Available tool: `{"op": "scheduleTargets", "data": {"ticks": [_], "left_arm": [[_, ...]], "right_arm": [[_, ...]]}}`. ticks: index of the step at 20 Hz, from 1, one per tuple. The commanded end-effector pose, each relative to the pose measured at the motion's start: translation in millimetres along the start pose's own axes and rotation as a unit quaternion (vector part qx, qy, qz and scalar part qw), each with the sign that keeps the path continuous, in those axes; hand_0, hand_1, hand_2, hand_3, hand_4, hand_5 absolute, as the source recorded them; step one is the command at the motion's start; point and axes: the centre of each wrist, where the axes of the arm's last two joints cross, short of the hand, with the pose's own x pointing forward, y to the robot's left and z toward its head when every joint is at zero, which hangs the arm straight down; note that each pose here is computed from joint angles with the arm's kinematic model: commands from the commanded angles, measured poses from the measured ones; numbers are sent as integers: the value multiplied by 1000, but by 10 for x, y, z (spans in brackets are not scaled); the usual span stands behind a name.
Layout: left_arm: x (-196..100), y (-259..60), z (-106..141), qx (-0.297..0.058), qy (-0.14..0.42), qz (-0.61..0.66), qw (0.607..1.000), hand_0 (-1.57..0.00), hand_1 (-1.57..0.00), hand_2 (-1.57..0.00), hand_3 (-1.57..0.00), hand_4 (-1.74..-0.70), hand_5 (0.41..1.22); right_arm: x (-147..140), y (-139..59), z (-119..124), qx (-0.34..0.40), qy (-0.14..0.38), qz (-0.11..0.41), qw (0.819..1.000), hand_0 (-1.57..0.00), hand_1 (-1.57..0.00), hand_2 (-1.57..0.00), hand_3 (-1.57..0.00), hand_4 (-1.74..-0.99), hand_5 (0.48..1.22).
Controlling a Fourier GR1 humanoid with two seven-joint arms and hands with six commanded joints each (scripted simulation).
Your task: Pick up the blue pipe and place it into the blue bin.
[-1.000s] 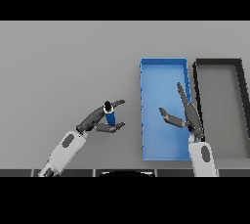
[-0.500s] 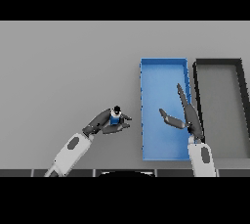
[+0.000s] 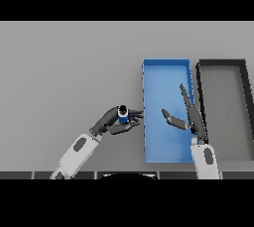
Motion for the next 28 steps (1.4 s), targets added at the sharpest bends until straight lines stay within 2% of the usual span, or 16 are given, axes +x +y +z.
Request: {"op": "scheduleTargets", "data": {"ticks": [1, 7, 14, 17, 19, 22, 24, 26, 28], "left_arm": [[43, -37, -21, -2, -3, 2, 1000, -1545, -1550, -1553, -1549, -1478, 1213], [292, 18, -117, -27, -6, -14, 1000, -1564, -1566, -1566, -1565, -1473, 1219], [320, -50, -142, -41, 3, -16, 999, -1570, -1570, -1570, -1570, -1474, 1220], [291, -42, -98, -39, 4, -14, 999, -1570, -1570, -1570, -1570, -1474, 1220], [304, -39, -119, -36, 1, -14, 999, -1571, -1571, -1571, -1571, -1474, 1221], [323, 11, -118, -40, -1, -21, 999, -1571, -1571, -1571, -1571, -1475, 1221], [343, 6, -109, -42, -5, -21, 999, -1571, -1571, -1571, -1571, -1475, 1221], [331, 16, -101, -40, 3, -22, 999, -1571, -1571, -1571, -1571, -1474, 1221], [344, 10, -147, -43, 4, -25, 999, -1571, -1571, -1571, -1571, -1473, 1221]], "right_arm": [[-14, -34, 1, -1, 2, 5, 1000, 1, 1, 1, 1, -1138, 552], [-46, -4, 39, 3, 3, 6, 1000, 1, 1, 1, 1, -1124, 569], [-11, -28, 12, 0, -12, 9, 1000, 1, 1, 1, 1, -1123, 578], [-36, -3, 26, 3, -12, 2, 1000, 1, 1, 1, 1, -1185, 578], [-15, -24, 7, 0, -25, -6, 1000, 1, -11, -3, 1, -1194, 572], [108, -99, -15, 22, -99, -64, 993, 1, -17, -32, 1, -1172, 579], [298, -240, -50, 51, -143, -77, 985, 1, -11, -20, 1, -1169, 597], [576, -397, -97, 95, -161, -62, 980, 1, -6, -12, 1, -1165, 589], [781, -379, -85, 150, -165, -52, 973, 1, -4, -8, 1, -1177, 567]]}}
